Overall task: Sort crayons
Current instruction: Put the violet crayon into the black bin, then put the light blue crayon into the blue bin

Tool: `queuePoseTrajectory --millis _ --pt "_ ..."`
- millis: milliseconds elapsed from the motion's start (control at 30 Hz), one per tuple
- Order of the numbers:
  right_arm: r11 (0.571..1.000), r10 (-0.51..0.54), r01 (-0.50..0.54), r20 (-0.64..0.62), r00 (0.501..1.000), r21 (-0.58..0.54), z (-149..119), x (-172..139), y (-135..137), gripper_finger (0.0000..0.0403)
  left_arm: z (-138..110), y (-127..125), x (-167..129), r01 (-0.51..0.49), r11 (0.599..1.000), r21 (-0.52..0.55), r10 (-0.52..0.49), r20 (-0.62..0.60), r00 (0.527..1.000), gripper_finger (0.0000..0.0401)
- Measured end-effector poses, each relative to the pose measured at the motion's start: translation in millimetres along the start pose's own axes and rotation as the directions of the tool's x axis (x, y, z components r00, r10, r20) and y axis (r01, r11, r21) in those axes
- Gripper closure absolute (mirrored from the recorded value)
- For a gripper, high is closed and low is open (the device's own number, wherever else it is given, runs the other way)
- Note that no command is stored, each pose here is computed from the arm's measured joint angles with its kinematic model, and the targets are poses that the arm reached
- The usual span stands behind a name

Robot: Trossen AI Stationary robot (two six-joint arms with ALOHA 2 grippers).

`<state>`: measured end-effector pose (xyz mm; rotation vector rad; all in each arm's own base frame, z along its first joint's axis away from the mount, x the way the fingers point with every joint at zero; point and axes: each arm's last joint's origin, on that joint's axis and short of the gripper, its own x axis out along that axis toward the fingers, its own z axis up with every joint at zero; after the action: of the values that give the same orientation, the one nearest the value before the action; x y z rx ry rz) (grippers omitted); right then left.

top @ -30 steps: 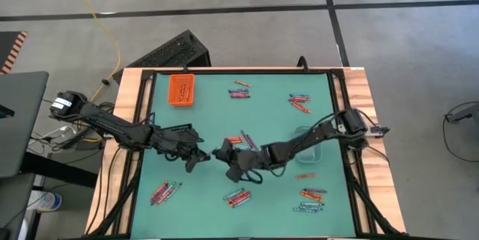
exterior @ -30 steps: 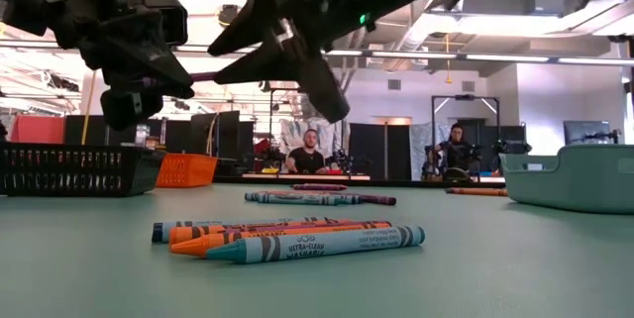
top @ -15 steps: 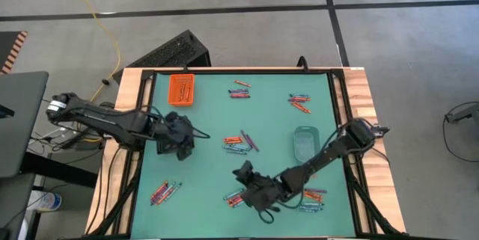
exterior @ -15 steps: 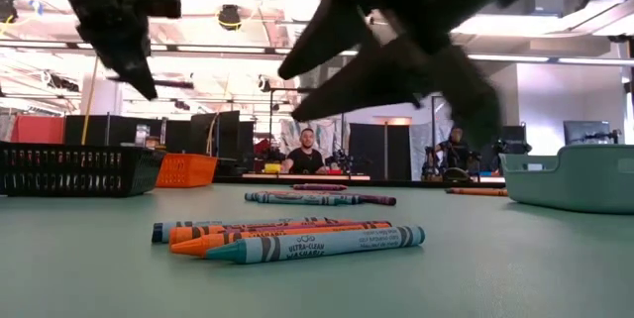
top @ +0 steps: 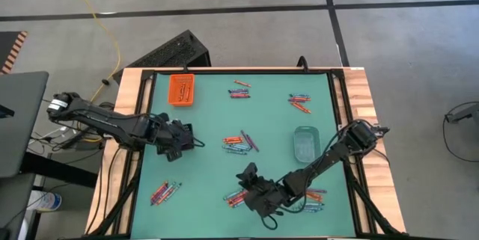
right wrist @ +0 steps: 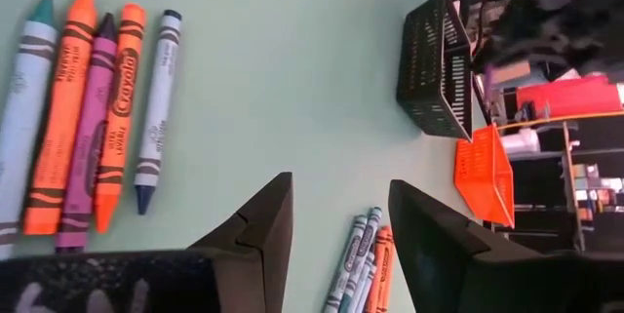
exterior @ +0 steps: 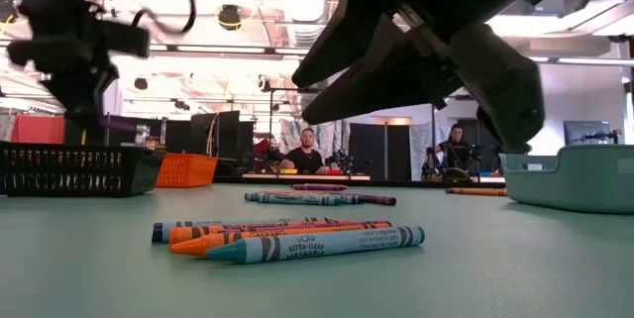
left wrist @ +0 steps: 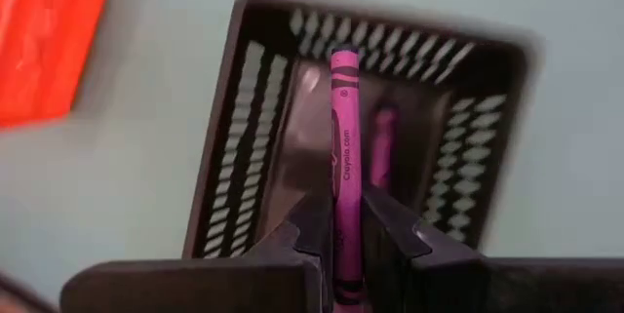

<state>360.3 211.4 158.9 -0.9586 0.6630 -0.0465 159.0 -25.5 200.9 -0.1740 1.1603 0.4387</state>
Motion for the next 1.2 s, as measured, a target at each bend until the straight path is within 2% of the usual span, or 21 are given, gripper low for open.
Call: queuePoseTrajectory --millis 200,500,667,767,833,900,967,1000,1100,1133,1200 --pt "1.0 -0.002 0.002 -0.008 1.0 0.014 -2.1 4.0 -3.6 0.0232 -6.9 2.6 9.0 -0.051 0.999 -0.011 0.051 0.003 0.999 0.0374" --pt "0.999 0.016 -0.016 -0.003 1.0 0.051 -4.4 10.2 -9.0 0.0232 -6.3 2.1 8.9 -0.045 0.999 -0.025 0.046 0.01 0.999 0.0332" --pt "0.995 -0.006 0.005 0.011 1.0 0.104 -4.0 14.8 -15.4 0.0232 -4.5 2.7 7.6 -0.076 0.996 -0.039 0.077 0.039 0.996 0.0312" --pt "0.986 -0.054 0.052 0.008 0.999 0.155 -2.9 16.3 -19.9 0.0232 0.3 -1.9 3.6 -0.122 0.99 -0.071 0.133 0.178 0.975 0.0309" --pt "0.984 -0.049 0.046 0.014 0.999 0.174 -2.8 15.1 -24.9 0.0232 2.8 -9.3 -0.8 -0.152 0.986 -0.062 0.164 0.305 0.938 0.0309" --pt "0.977 0.005 -0.007 0.009 1.0 0.215 -5.0 11.0 -34.5 0.0233 3.9 -18.3 -6.4 -0.189 0.98 -0.058 0.195 0.428 0.883 0.0309" --pt "0.947 0.128 -0.125 0.007 0.992 0.296 -12.3 5.7 -49.1 0.0235 4.6 -30.3 -14.6 -0.194 0.979 -0.059 0.194 0.549 0.813 0.031" --pt "0.915 0.197 -0.189 0.015 0.98 0.357 -16.9 3.4 -58.6 0.0238 4.9 -37.5 -19.2 -0.181 0.982 -0.055 0.177 0.603 0.778 0.0311" --pt "0.779 0.373 -0.342 0.05 0.926 0.525 -32.8 4.0 -83.7 0.0248 2.8 -60.1 -26.1 -0.119 0.993 0.016 0.072 0.718 0.692 0.0314" --pt "0.745 0.393 -0.357 0.061 0.917 0.563 -36.6 7.1 -90.1 0.0252 0.9 -67.3 -26.3 -0.083 0.995 0.059 0.012 0.74 0.672 0.0314" --pt "0.709 0.378 -0.328 0.057 0.924 0.624 -43.0 17.5 -97.8 0.026 -3.2 -80.3 -23.6 -0.002 0.987 0.162 -0.125 0.767 0.629 0.0314"
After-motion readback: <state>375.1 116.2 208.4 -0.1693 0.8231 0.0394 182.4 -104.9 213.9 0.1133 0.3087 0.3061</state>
